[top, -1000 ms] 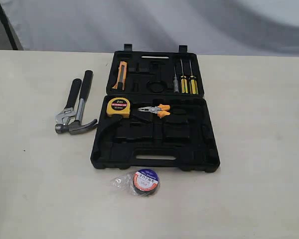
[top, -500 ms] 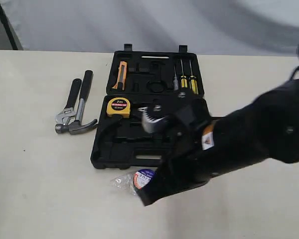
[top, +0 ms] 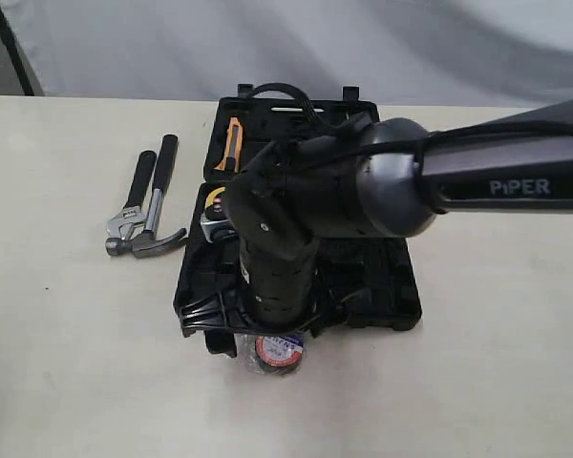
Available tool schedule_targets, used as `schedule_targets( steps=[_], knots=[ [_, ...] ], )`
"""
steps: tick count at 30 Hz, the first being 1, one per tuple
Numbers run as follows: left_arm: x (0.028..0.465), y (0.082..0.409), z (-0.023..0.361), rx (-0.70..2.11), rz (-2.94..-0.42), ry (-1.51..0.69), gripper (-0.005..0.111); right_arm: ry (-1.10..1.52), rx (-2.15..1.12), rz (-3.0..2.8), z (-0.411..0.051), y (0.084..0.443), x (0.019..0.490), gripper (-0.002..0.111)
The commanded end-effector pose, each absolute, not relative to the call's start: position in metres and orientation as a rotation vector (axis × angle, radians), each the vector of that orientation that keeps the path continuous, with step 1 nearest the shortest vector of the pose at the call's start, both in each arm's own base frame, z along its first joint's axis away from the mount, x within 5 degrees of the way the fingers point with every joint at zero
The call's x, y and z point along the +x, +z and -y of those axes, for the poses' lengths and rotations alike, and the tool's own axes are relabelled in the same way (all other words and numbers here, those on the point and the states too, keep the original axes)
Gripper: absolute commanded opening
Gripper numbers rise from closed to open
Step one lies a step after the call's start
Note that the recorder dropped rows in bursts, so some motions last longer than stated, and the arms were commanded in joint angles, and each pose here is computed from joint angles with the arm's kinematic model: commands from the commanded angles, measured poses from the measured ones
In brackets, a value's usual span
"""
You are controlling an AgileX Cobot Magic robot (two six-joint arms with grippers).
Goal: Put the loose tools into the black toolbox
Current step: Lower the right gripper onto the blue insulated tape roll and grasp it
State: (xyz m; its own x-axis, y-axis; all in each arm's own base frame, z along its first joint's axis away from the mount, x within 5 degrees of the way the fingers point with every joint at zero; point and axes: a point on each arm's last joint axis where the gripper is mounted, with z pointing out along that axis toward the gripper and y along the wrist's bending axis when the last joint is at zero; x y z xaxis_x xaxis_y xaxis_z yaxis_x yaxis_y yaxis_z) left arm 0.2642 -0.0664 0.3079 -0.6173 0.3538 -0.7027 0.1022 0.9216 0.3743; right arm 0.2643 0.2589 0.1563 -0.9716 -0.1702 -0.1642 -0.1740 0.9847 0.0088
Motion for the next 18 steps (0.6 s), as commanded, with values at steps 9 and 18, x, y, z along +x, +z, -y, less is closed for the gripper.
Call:
schedule_targets(
  steps=[9, 18],
  knots=[
    [0.263, 0.307, 0.066, 0.306, -2.223, 0.348, 0.001, -0.074, -0.151, -3.021, -0.257, 0.123, 0.27, 0.077],
    [0.263, 0.307, 0.066, 0.306, -2.223, 0.348, 0.001, 0.0, -0.21, -2.957, -0.257, 0.158, 0.27, 0.0]
  ],
)
